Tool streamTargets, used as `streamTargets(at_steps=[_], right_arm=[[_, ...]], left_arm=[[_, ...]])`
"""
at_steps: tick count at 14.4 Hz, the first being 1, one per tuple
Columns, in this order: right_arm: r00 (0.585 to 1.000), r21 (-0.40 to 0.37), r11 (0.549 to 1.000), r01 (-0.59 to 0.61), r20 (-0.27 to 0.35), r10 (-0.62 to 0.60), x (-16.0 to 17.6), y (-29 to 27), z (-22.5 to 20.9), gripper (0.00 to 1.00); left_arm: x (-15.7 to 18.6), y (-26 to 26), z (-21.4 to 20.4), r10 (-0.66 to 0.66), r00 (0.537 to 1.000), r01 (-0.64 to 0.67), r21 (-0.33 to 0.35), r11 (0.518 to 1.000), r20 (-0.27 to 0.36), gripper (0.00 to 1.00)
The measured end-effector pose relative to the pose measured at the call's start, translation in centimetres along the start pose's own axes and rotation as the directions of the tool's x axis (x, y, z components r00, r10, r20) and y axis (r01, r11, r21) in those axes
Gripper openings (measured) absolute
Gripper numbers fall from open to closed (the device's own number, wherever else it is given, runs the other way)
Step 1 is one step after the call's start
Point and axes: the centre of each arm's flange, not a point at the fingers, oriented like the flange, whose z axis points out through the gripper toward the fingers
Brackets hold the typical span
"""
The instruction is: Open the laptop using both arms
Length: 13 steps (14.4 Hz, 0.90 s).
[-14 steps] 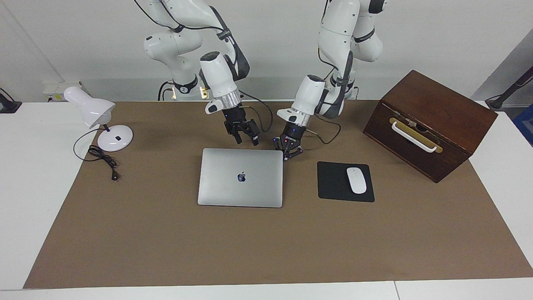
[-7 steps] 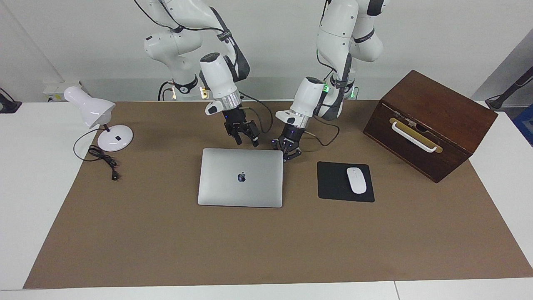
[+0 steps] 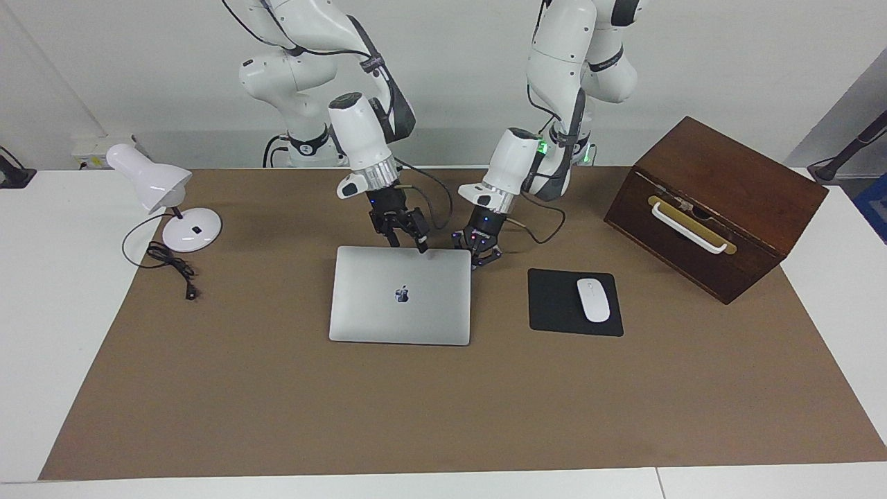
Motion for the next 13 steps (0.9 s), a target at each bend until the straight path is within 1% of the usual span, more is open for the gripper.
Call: streamTargets(at_steps=[13], right_arm=[[1.000, -0.002, 1.000, -0.005, 0.019, 0.005, 1.0, -2.3, 0.0, 1.00]], left_arm=[[0.0, 0.0, 0.0, 0.001, 1.000, -0.001, 0.000, 1.000, -0.001, 0.01]])
